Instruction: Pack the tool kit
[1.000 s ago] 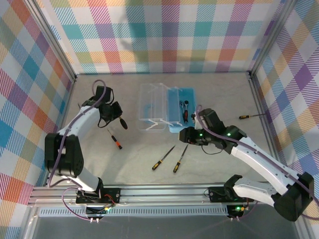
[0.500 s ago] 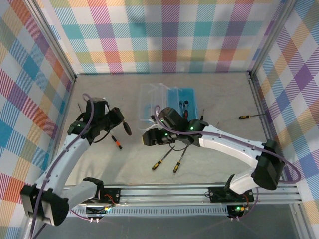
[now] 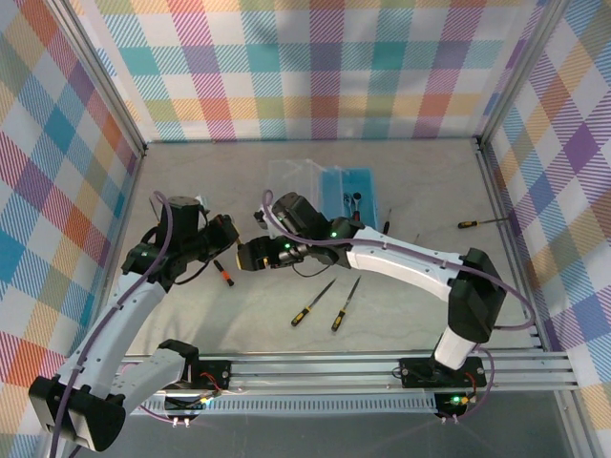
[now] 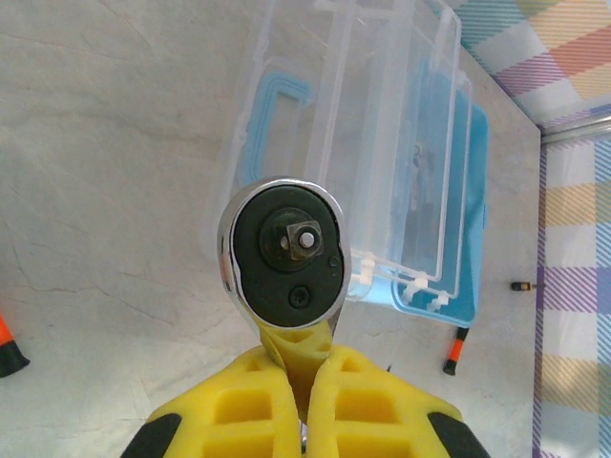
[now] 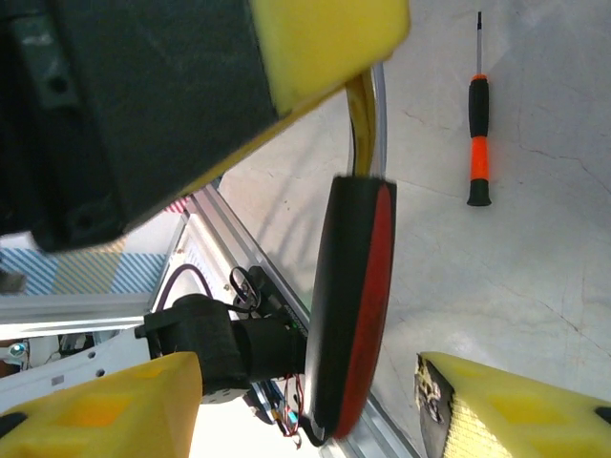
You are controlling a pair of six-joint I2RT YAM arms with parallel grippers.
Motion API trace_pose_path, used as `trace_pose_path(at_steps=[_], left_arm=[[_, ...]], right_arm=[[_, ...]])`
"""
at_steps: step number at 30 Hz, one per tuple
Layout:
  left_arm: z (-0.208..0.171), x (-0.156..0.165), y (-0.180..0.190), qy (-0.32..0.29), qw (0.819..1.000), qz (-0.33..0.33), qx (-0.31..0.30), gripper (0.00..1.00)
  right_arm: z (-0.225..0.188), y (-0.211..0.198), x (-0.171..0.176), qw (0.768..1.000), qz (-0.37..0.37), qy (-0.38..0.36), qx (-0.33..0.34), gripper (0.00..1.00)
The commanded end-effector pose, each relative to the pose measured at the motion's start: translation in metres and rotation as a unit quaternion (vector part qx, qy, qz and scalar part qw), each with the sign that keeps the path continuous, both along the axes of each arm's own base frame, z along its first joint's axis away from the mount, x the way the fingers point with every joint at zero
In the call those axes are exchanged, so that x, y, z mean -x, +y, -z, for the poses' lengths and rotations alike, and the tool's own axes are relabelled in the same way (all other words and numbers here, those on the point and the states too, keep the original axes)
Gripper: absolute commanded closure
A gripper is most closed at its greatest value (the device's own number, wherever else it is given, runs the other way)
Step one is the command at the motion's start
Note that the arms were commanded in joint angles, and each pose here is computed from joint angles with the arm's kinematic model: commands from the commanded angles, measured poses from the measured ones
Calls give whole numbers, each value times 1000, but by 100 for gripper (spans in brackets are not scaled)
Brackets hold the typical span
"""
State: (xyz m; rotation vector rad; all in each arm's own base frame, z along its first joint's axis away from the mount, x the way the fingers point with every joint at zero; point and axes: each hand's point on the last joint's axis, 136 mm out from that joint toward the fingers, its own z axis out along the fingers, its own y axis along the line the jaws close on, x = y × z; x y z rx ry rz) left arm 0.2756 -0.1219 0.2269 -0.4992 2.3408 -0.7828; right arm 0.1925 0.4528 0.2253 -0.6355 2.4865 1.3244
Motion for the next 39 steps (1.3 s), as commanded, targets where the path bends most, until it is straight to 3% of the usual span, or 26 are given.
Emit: trace_pose_path(at_steps=[1,4,12,19,21,22,23,24,27,29,34,39], left_arm=[[-19,0,-9,-26,999,10,26,100],[-21,3,-11,-26,999,14,30,100],[-24,4,-12,-35,999,14,39,100],[-25,-1,-12,-40,998,8,42,100],[-26,-3,-13,-42,998,10,42,87],[-26,-3,-12,-42,998,9,40,72],[-27,-4,-11,-43,998,7,37,48],[-29,-4,-10,-46,998,6,32,37],[-40,-4,-1,-57,998,-2,6,16],[-47,-3,4,-65,998,-6,-10,10],[-51,5,13,-70,997,-8,-34,8],[-42,18,17,-62,997,-5,-40,8]], right_arm=[[-11,12,0,1000,-8,3,-15,43],[-9,15,-2,1000,-6,2,-13,51],[-11,17,-3,1000,-3,8,-16,89],[-20,6,-6,999,19,-13,-25,96],[-23,5,-6,999,22,-17,-29,97],[-24,3,-6,999,25,-19,-29,97],[-24,1,-8,999,30,-21,-28,97],[-25,-1,-9,999,35,-24,-26,97],[-27,-11,-13,998,53,-38,-18,98],[-28,-20,-17,997,65,-43,-10,98],[-33,-59,-32,993,102,-62,17,98],[-27,-147,-63,975,191,-76,80,97]])
